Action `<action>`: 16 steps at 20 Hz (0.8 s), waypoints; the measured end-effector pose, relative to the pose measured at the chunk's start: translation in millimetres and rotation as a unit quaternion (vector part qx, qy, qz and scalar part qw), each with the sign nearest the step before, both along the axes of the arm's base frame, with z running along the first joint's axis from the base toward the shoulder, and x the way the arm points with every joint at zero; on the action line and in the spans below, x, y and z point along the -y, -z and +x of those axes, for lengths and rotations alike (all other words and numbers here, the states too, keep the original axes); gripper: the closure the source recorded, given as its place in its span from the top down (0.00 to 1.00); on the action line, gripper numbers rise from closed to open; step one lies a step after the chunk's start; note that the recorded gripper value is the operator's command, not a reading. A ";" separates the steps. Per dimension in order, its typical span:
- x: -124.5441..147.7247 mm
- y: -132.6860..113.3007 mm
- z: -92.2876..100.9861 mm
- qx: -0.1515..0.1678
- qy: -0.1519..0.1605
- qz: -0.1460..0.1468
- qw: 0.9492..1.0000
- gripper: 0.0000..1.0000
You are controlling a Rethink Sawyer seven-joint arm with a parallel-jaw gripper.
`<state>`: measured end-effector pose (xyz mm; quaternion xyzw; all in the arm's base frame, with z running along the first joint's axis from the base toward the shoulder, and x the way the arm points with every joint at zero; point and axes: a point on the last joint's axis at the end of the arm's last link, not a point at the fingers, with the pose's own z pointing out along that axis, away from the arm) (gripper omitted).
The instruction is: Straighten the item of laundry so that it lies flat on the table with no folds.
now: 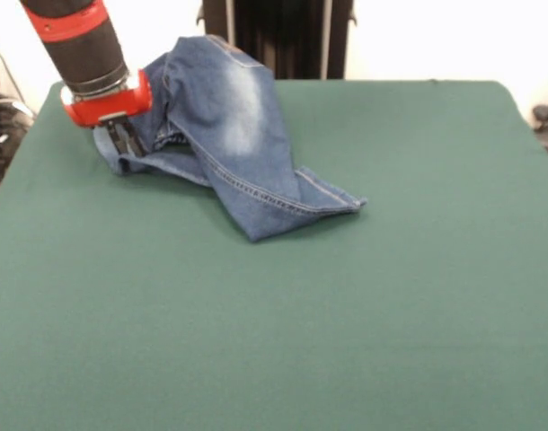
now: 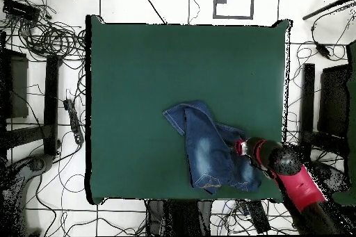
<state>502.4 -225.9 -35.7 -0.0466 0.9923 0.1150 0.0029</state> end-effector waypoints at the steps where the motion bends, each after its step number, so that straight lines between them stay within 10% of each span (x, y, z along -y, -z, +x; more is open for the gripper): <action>1: 0.7 0.2 -0.1 0.000 0.002 0.003 1.000 0.00; 16: -3.4 -1.6 7.0 -0.001 0.014 0.019 1.000 0.00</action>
